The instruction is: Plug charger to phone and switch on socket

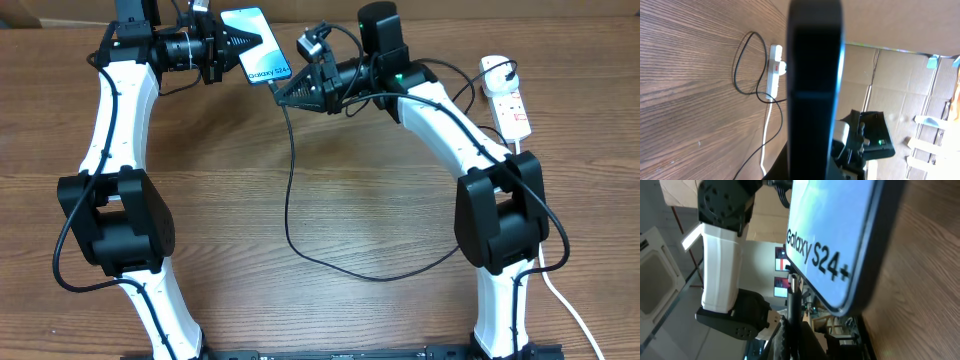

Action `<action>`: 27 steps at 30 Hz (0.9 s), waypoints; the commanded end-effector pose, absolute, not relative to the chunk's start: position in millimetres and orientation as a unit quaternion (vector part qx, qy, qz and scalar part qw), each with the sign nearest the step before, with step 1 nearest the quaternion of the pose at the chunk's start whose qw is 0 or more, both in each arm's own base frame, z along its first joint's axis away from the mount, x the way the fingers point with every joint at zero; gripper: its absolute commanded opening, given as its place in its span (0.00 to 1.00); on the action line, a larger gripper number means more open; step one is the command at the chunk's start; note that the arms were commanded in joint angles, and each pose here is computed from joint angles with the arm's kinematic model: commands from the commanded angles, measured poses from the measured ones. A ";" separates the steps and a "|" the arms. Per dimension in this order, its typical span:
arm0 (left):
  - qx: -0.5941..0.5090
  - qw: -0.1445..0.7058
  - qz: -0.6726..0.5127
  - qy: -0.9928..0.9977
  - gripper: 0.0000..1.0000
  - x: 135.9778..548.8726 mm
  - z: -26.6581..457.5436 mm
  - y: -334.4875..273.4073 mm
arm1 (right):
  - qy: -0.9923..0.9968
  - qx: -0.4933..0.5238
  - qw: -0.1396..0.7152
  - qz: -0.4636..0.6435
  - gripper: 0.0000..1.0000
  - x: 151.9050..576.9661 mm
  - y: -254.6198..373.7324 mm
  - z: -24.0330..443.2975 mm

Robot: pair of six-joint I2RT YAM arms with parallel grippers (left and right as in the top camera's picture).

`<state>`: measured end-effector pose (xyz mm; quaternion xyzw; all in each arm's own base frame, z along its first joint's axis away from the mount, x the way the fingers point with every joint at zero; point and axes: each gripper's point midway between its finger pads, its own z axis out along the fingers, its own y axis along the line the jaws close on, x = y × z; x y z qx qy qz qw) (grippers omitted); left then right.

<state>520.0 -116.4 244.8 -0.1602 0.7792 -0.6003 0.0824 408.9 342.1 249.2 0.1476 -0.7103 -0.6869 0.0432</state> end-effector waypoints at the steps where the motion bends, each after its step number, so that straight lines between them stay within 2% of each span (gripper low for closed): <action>1: -0.149 0.072 -0.617 0.770 0.04 516.4 254.1 -119.6 | -0.705 0.159 0.022 -0.691 0.04 411.1 334.0 270.6; 27: -0.145 0.065 -0.624 0.765 0.04 514.2 257.0 -121.0 | -0.710 0.147 0.051 -0.687 0.04 401.4 342.1 265.6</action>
